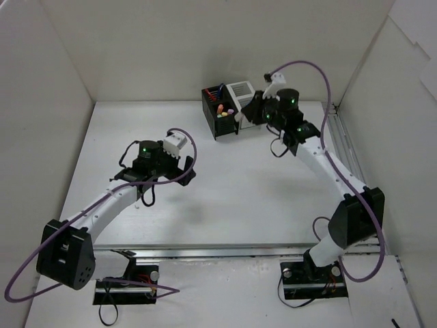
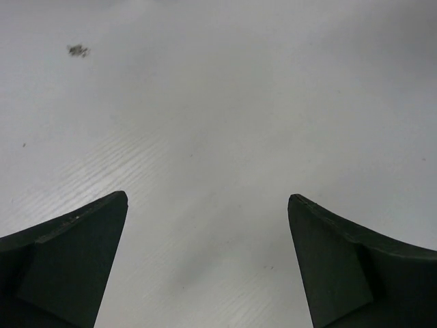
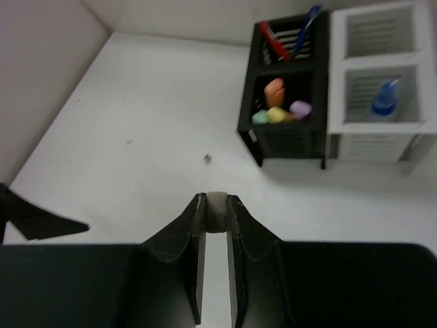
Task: Sort the stationery into containers
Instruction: Place the stationery in the storage box.
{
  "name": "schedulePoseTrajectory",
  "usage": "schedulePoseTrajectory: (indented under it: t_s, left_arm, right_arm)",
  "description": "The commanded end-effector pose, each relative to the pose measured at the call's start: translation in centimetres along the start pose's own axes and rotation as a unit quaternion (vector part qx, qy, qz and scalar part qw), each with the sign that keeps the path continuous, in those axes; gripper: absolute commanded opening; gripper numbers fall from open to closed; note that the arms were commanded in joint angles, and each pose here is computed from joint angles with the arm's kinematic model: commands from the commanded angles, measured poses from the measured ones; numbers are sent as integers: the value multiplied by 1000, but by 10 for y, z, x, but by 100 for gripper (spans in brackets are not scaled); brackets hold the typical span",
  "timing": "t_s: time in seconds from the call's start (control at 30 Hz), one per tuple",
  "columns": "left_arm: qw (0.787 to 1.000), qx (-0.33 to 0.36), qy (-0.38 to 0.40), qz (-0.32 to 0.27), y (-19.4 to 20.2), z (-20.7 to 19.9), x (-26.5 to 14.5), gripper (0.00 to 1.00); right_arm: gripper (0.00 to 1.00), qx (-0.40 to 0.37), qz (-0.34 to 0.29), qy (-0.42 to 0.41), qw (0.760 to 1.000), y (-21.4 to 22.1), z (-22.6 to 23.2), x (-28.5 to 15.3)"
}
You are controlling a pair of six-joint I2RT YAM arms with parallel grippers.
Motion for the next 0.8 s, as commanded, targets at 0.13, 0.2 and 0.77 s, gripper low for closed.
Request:
schedulePoseTrajectory:
  t_s: [0.13, 0.2, 0.77]
  left_arm:
    - [990, -100, -77, -65, -18, 31, -32, 100]
    - [987, -114, -86, -70, -17, 35, -36, 100]
    - [978, -146, -122, -81, -14, 61, -51, 100]
  right_arm:
    - [0, -106, -99, 145, 979, -95, -73, 56]
    - [0, -117, -83, 171, 975, -84, -96, 93]
    - [55, -134, -210, 248, 936, -85, -158, 211]
Point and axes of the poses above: each gripper's point midway between its finger pads, its own x axis out along the fingers, its own z axis along the line the jaws close on, y = z × x, the point moved 6 cm from there along -x, back along the fingers, and after that the axes turned 9 degrees about -x, right-handed, at the moved point
